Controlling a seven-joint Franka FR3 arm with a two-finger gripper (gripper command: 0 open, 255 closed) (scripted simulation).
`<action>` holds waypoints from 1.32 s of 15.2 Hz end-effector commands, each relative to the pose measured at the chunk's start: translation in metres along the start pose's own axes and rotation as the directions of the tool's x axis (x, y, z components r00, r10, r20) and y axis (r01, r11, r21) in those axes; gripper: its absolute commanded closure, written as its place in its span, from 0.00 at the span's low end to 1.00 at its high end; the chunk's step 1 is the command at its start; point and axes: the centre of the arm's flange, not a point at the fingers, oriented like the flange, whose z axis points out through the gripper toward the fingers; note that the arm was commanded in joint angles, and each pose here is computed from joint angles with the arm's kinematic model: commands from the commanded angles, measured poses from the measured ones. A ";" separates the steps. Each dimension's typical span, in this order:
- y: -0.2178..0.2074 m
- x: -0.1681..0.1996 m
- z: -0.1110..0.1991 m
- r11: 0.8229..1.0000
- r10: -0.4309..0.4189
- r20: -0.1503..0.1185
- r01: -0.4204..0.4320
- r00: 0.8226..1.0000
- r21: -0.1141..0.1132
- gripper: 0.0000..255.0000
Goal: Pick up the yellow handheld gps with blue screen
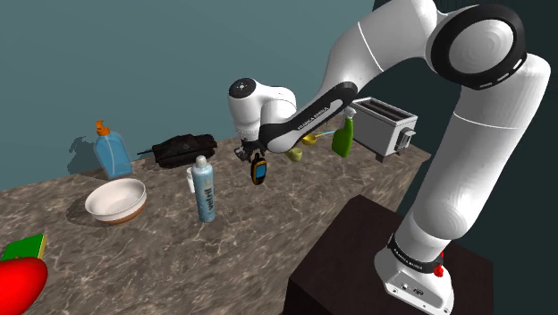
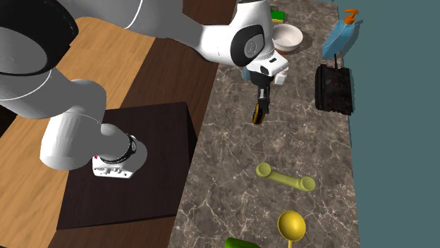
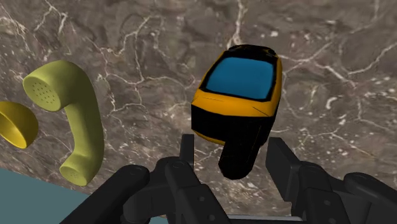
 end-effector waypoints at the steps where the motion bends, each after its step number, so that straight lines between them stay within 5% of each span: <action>1: 0.000 0.000 0.001 1.000 0.000 0.001 0.000 1.000 -0.001 1.00; 20: 0.022 0.026 -0.071 1.000 0.000 0.001 0.000 1.000 -0.001 1.00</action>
